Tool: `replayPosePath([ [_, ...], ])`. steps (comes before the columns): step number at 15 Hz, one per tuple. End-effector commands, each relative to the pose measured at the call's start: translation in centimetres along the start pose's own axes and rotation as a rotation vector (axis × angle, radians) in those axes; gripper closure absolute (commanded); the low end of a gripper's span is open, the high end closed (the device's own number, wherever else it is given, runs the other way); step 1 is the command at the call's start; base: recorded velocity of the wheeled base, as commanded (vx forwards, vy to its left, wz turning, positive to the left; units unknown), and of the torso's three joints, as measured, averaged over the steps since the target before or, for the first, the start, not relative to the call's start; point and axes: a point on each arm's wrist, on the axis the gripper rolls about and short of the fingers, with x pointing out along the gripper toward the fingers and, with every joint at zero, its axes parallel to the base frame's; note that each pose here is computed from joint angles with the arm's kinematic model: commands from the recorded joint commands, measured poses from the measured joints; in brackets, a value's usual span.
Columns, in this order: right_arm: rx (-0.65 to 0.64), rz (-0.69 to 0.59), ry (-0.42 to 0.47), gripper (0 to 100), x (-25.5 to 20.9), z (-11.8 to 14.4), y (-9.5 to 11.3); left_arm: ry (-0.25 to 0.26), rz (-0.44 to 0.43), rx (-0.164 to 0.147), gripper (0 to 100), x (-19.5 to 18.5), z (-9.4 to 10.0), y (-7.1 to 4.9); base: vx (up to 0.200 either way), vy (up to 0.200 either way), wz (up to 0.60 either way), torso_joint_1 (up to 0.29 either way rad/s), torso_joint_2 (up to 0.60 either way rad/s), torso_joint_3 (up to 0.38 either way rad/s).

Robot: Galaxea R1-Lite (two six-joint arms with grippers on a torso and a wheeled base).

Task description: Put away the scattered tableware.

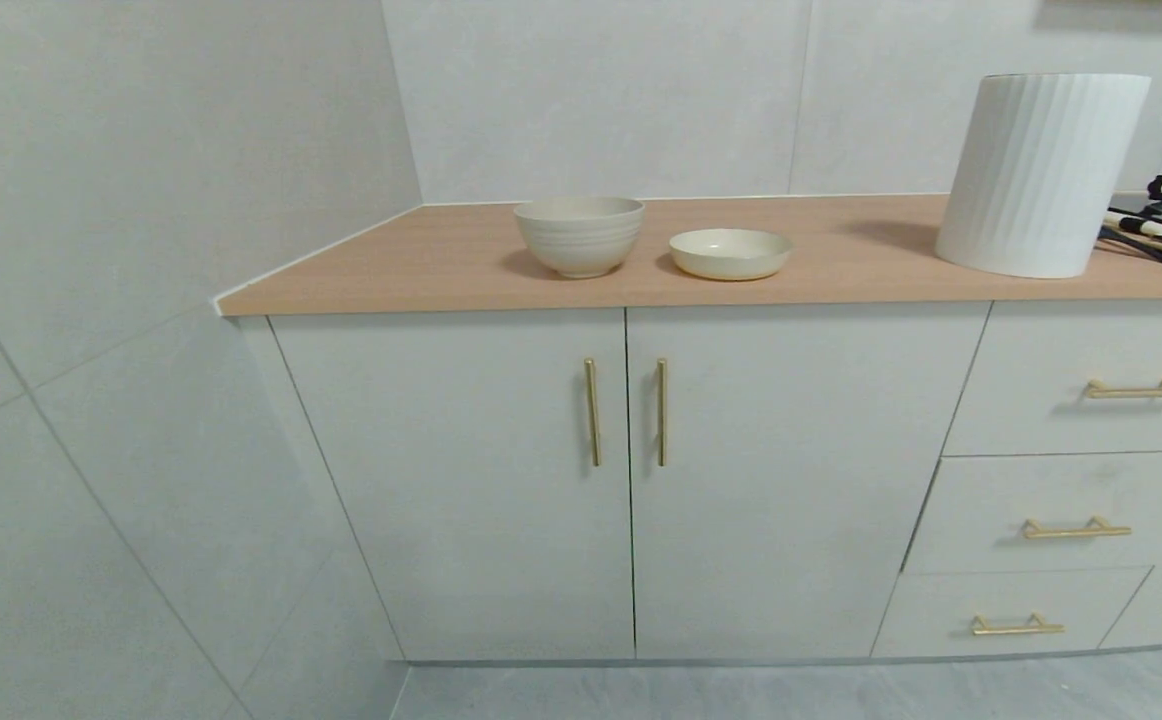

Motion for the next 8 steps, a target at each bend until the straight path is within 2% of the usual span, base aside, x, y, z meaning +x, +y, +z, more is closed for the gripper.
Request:
replayPosePath([
  [1, 0.0, 0.0, 0.0, 0, 0.01, 0.01, 0.0, 0.001, 0.0, 0.0, 0, 0.01, 0.0, 0.0, 0.0, 0.0, 0.0, 0.0, 0.0, 0.0],
  [8, 0.005, 0.0, 0.003, 0, 0.02, 0.0, 0.0, 0.001, 0.0, -0.002, 0, 0.01, 0.0, 0.0, 0.0, 0.0, 0.0, 0.0, 0.0, 0.0],
])
